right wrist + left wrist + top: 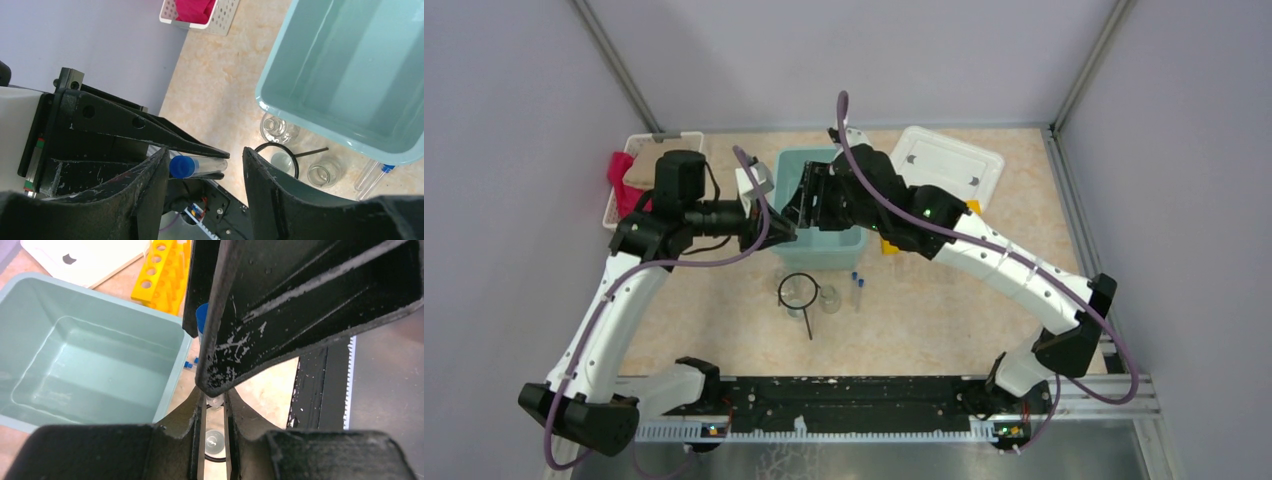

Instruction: Organize the chemistry lab equipment

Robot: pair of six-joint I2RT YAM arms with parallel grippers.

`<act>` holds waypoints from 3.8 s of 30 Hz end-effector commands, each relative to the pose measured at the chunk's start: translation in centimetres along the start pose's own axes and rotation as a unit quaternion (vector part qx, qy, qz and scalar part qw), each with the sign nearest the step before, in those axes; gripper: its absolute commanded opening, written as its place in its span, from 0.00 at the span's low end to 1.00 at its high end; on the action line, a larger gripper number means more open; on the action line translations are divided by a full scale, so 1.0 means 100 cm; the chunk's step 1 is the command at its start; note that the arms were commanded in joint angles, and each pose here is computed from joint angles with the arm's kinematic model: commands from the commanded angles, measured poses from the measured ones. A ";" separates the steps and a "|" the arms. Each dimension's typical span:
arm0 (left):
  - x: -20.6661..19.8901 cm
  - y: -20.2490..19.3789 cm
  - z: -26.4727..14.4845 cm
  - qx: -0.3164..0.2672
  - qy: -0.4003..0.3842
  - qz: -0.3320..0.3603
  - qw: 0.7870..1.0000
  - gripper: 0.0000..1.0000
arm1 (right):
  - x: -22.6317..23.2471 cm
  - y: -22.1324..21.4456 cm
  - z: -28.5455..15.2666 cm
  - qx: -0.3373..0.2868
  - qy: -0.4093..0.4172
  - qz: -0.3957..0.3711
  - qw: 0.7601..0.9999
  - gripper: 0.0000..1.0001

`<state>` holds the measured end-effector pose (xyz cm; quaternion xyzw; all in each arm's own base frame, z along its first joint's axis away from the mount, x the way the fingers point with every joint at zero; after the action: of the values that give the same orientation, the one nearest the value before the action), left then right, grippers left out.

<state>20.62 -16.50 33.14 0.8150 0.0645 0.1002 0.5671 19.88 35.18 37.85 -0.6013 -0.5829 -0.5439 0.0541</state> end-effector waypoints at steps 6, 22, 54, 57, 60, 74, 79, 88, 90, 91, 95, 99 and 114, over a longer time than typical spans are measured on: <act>-0.001 0.002 -0.001 0.011 0.003 0.035 0.999 0.00 | 0.021 0.008 -0.005 0.004 0.040 -0.015 0.999 0.42; -0.002 -0.007 0.002 0.030 0.003 0.041 0.999 0.00 | 0.014 0.007 -0.003 0.014 0.018 -0.042 0.999 0.26; 0.042 -0.008 0.008 0.071 0.147 -0.107 0.981 0.99 | -0.263 0.024 -0.071 -0.150 -0.399 -0.050 0.903 0.00; 0.042 -0.012 0.008 0.079 0.151 -0.111 0.979 0.99 | -0.278 0.018 -0.057 -0.147 -0.413 -0.046 0.898 0.00; 0.041 -0.015 0.007 0.081 0.153 -0.109 0.979 0.99 | -0.288 0.016 -0.042 -0.144 -0.421 -0.044 0.895 0.00; 0.041 -0.012 0.007 0.083 0.148 -0.114 0.979 0.99 | -0.312 0.015 -0.002 -0.143 -0.411 -0.033 0.900 0.00; 0.042 -0.011 0.006 0.083 0.151 -0.110 0.979 0.99 | -0.319 0.015 0.001 -0.139 -0.419 -0.031 0.897 0.00; 0.043 -0.003 0.005 0.075 0.150 -0.107 0.980 0.99 | -0.333 0.004 0.003 -0.125 -0.426 -0.024 0.896 0.00; 0.042 -0.003 0.005 0.075 0.150 -0.107 0.980 0.99 | -0.336 0.003 0.004 -0.123 -0.427 -0.023 0.896 0.00; 0.042 -0.003 0.005 0.075 0.150 -0.107 0.980 0.99 | -0.337 0.002 0.004 -0.121 -0.428 -0.023 0.895 0.00; 0.042 -0.004 0.004 0.075 0.152 -0.107 0.980 0.99 | -0.338 0.000 0.005 -0.118 -0.428 -0.022 0.896 0.00; 0.042 -0.003 0.004 0.074 0.152 -0.106 0.980 0.99 | -0.337 -0.001 0.004 -0.117 -0.425 -0.020 0.898 0.00; 0.043 -0.002 0.004 0.070 0.156 -0.105 0.980 0.99 | -0.342 -0.011 -0.001 -0.107 -0.422 -0.022 0.900 0.00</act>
<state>24.96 -15.66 32.18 0.8230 0.2451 0.1555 0.4883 27.99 13.53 12.34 -0.7636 -0.5105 -0.2831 -0.2760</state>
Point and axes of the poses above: each gripper's point midway between its finger pads, its own z axis out along the fingers, its own x axis along the line the jaws close on, y = z × x, the point moved 5 cm from there along -z, back along the fingers, and after that the axes turned 10 degrees about z, right-handed, at the moved point
